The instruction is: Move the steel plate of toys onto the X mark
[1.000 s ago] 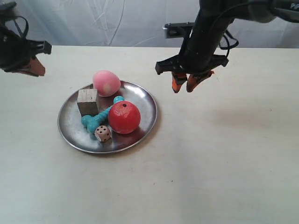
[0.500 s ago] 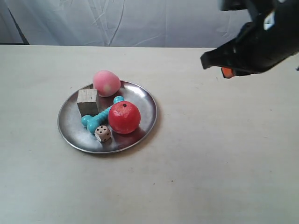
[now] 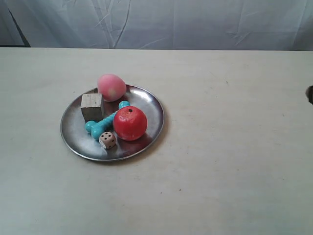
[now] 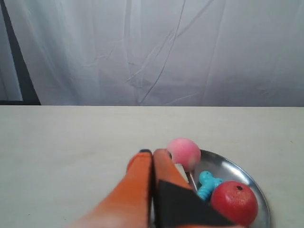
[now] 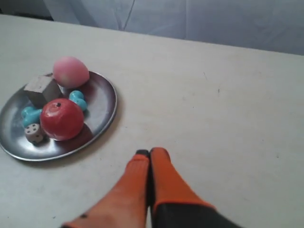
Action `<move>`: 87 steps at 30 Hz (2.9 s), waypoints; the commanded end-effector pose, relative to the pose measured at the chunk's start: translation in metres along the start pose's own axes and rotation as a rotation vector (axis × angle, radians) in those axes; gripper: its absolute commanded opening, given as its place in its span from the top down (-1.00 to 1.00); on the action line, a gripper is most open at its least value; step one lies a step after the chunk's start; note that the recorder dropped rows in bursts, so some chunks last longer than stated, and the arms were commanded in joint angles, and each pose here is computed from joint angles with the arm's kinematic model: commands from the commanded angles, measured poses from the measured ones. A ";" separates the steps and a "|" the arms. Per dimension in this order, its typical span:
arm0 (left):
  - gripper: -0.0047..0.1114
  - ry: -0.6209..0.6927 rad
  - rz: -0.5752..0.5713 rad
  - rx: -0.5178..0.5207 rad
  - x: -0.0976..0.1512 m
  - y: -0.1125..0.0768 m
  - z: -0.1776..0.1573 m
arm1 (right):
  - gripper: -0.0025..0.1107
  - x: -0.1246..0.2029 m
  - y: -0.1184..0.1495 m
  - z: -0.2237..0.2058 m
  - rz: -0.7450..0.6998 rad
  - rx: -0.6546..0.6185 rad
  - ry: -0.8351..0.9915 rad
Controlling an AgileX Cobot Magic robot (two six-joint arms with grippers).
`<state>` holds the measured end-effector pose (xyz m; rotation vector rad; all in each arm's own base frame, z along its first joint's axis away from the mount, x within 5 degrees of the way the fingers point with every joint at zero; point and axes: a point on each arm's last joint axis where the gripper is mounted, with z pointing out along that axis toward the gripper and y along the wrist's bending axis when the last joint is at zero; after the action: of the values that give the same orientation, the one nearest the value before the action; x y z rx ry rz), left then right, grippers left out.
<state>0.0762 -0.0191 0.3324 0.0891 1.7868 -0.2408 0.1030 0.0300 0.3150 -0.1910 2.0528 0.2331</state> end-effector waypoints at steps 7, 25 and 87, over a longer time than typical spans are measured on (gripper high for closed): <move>0.92 0.258 -0.022 0.220 0.050 -0.017 -0.017 | 0.95 0.016 0.006 -0.058 0.122 -0.132 -0.239; 0.92 0.252 -0.010 0.272 0.049 -0.021 -0.018 | 0.95 0.021 0.006 -0.070 0.123 -0.140 -0.299; 0.92 -0.306 0.179 -0.117 0.036 0.013 -0.008 | 0.95 0.139 -0.030 0.011 0.085 0.272 -0.279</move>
<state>0.0635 -0.0164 0.3018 0.2100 1.6219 -0.1245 0.0542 -0.0015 0.1840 0.0917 1.8133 0.0346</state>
